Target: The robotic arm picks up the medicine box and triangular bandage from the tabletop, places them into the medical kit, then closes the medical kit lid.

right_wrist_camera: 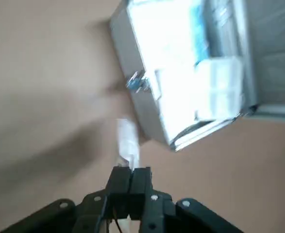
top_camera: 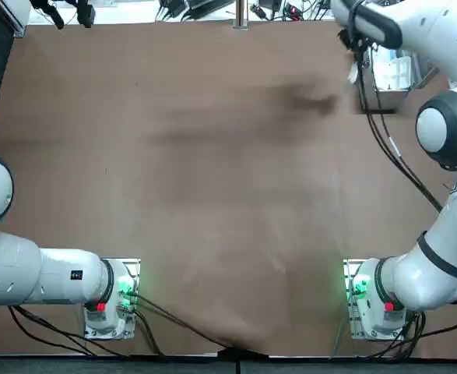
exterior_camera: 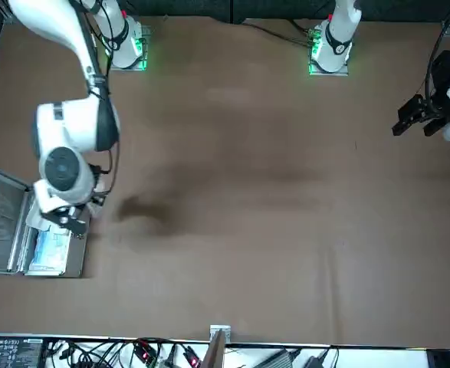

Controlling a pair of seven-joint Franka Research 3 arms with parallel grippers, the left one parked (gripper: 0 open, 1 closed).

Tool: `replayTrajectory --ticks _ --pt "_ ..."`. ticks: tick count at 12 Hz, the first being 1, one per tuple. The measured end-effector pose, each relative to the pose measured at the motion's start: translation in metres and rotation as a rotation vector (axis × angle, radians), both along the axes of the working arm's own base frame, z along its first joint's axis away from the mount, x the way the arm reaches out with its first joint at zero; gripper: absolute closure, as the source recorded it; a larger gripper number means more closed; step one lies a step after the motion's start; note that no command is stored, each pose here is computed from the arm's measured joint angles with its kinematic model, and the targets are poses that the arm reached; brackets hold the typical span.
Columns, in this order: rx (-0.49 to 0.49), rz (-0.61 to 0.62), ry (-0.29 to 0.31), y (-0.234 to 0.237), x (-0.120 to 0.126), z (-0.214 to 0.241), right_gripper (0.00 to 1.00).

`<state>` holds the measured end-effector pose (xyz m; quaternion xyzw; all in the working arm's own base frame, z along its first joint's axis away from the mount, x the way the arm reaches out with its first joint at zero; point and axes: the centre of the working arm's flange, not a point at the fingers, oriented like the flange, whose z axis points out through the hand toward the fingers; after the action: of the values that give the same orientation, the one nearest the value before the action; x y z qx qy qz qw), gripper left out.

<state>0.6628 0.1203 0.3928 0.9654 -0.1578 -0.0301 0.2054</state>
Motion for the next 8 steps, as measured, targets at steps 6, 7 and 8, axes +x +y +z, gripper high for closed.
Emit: replayTrajectory --ticks 6,7,8 --pt "0.044 0.074 -0.095 -0.109 0.036 0.085 0.99" --pt "0.046 0.097 -0.100 -0.124 0.040 0.089 0.99" --pt "0.047 0.121 -0.118 -0.152 0.051 0.086 0.99"
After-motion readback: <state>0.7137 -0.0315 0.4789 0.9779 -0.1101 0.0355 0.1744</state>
